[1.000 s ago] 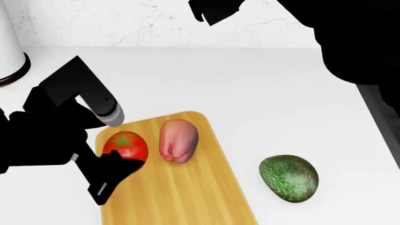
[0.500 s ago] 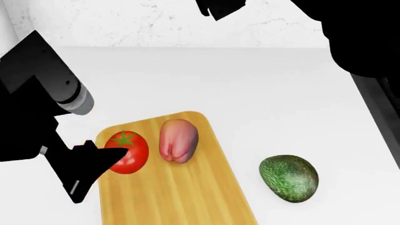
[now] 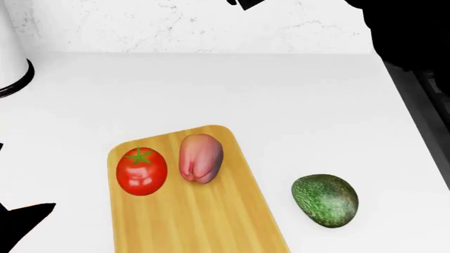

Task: Place the avocado, onion, tomato and bell pepper on the cutting board.

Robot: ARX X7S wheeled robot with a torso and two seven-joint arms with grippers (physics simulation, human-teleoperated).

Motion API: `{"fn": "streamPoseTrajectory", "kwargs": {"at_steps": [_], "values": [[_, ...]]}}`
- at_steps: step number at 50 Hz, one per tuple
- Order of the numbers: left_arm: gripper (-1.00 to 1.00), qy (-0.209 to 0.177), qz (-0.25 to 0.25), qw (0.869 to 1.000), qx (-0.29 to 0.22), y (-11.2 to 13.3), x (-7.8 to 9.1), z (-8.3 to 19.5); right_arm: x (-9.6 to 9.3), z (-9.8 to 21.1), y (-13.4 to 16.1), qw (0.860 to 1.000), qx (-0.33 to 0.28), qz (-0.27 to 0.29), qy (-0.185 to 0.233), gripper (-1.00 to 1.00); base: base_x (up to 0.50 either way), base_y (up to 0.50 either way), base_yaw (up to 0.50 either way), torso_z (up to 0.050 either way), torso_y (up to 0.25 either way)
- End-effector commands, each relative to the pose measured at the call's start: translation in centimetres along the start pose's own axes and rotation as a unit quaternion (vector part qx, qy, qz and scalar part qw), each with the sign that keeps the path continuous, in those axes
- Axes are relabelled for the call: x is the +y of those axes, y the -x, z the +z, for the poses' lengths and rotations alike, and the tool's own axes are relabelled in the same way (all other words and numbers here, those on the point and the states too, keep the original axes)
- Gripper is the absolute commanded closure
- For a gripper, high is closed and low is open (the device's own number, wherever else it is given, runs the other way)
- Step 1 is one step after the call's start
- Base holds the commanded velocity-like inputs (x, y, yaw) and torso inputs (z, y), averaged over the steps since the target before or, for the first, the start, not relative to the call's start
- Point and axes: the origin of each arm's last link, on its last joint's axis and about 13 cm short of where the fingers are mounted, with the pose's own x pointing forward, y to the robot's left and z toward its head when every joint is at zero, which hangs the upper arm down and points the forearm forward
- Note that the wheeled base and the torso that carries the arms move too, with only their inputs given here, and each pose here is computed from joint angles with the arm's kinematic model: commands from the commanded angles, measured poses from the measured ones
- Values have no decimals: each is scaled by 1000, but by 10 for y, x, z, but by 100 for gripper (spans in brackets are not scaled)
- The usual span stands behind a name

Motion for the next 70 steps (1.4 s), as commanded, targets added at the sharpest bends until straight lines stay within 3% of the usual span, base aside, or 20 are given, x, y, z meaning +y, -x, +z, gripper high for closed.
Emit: {"fn": "streamPoseTrajectory", "kwargs": {"at_steps": [1, 12, 20, 38, 50, 70], "values": [[-100, -1, 32, 998, 47, 29, -8, -14, -3, 1, -6, 1000, -5, -2, -2, -100, 0, 0, 0, 0, 0], [-100, -4, 41, 996, 74, 46, -12, -18, -4, 10, -10, 1000, -11, 1, 7, -100, 0, 0, 0, 0, 0], [-100, 14, 36, 994, 98, 48, -14, -23, -3, 13, -12, 1000, -17, 5, 8, -100, 0, 0, 0, 0, 0], [-100, -8, 14, 989, 149, 65, -22, -33, -4, 15, -9, 1000, -23, 2, 3, -100, 0, 0, 0, 0, 0], [-100, 3, 31, 988, 152, 55, -12, -42, -4, 13, -7, 1000, -22, -2, 2, -100, 0, 0, 0, 0, 0], [-100, 43, 14, 987, 156, 26, -4, -67, -6, 9, -6, 1000, -19, -6, 3, -100, 0, 0, 0, 0, 0]]}}
